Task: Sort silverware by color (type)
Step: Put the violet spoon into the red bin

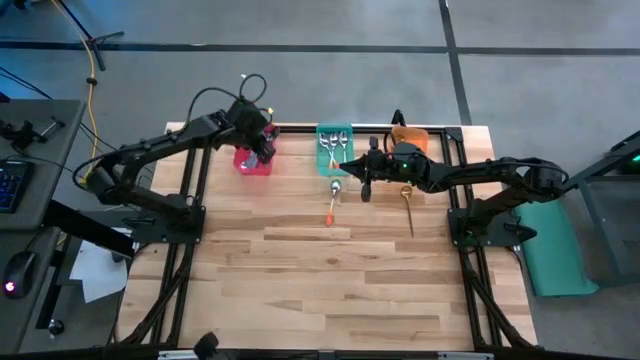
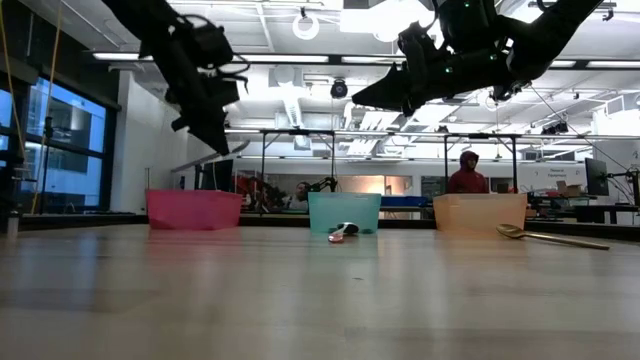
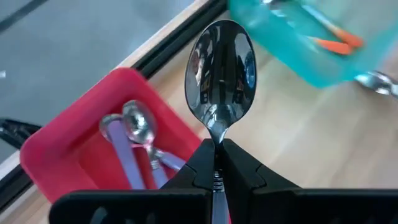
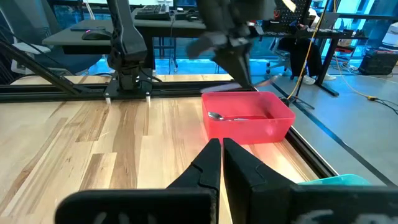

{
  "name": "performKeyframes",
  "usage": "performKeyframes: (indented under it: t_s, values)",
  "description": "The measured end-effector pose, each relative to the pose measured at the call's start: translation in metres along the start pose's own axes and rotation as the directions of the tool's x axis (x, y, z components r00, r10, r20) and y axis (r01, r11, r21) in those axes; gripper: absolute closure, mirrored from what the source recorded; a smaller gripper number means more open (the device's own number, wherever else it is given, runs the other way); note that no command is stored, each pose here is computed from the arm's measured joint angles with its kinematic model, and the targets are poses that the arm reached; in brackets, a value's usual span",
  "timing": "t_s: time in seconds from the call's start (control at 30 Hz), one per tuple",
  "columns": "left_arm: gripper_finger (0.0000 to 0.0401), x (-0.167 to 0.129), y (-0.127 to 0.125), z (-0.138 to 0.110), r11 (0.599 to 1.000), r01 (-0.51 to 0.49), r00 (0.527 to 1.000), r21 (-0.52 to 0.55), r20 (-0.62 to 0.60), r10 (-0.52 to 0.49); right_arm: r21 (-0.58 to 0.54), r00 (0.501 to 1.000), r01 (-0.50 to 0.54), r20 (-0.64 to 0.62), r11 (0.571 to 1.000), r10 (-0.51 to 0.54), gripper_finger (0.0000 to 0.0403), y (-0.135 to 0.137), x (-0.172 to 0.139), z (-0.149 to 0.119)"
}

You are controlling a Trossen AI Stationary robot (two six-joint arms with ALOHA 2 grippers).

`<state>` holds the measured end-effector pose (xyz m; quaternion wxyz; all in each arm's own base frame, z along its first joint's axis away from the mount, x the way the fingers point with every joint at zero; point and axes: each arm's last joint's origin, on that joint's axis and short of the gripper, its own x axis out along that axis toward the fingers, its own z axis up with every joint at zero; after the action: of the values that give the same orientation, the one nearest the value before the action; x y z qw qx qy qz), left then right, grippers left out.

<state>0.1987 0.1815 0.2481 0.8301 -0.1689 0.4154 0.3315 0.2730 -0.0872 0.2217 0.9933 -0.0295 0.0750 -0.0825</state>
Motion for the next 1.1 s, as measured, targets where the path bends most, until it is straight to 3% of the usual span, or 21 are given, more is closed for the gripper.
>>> performKeyframes:
  t_s: [0.47,0.8,1.1]
  values:
    - [0.0396,0.059,0.043,-0.010,0.993,-0.065,0.986,-0.098,-0.159,0.049,0.000,1.000,0.000,-0.001,1.000,0.000,0.0402,0.000,0.000,0.000]
    - [0.0395,0.072,0.045,-0.010,0.994,-0.065,0.988,-0.085,-0.145,0.052,0.003,1.000,-0.002,-0.021,1.000,0.002,0.0402,0.000,0.000,-0.002]
    - [0.0363,0.072,0.056,-0.012,0.988,-0.110,0.984,-0.113,-0.155,0.092,0.004,1.000,-0.002,-0.024,1.000,0.002,0.0402,0.000,0.000,-0.002]
